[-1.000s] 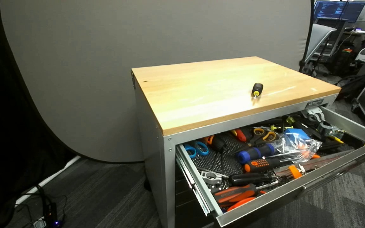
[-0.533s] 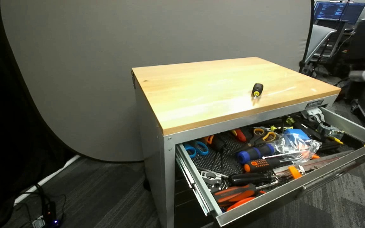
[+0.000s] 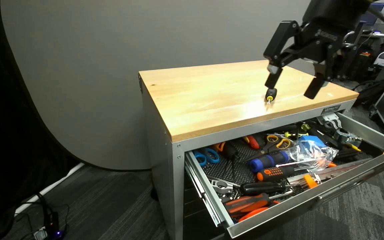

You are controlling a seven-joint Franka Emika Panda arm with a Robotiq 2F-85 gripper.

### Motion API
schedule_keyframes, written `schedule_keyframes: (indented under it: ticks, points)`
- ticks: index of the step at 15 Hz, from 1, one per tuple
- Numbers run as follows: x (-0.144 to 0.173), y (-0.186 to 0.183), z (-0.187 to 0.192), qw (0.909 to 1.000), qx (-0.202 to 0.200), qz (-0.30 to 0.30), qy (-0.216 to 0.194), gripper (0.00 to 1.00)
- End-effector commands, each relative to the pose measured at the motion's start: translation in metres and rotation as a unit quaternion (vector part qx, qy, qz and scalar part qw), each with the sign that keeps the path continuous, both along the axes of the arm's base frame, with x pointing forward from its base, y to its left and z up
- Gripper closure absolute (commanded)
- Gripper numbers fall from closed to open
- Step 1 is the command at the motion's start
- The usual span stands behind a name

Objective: Put the black screwdriver inside the open topmost drawer, close the open drawer

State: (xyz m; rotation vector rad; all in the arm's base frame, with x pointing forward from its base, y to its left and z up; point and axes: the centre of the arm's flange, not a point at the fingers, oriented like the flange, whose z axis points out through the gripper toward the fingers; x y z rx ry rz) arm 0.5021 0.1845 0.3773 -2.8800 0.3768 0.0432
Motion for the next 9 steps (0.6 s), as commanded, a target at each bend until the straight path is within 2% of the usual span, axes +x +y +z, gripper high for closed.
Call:
schedule_keyframes:
  ticks: [1,6,9]
  points:
    - [0.051,0.013,-0.016,0.997,-0.006,-0.058,-0.051,0.0]
    - [0.098,0.004,-0.042,0.987,-0.069,-0.103,-0.102,0.0]
    - [0.12,-0.006,-0.044,0.979,-0.113,-0.123,-0.117,0.0]
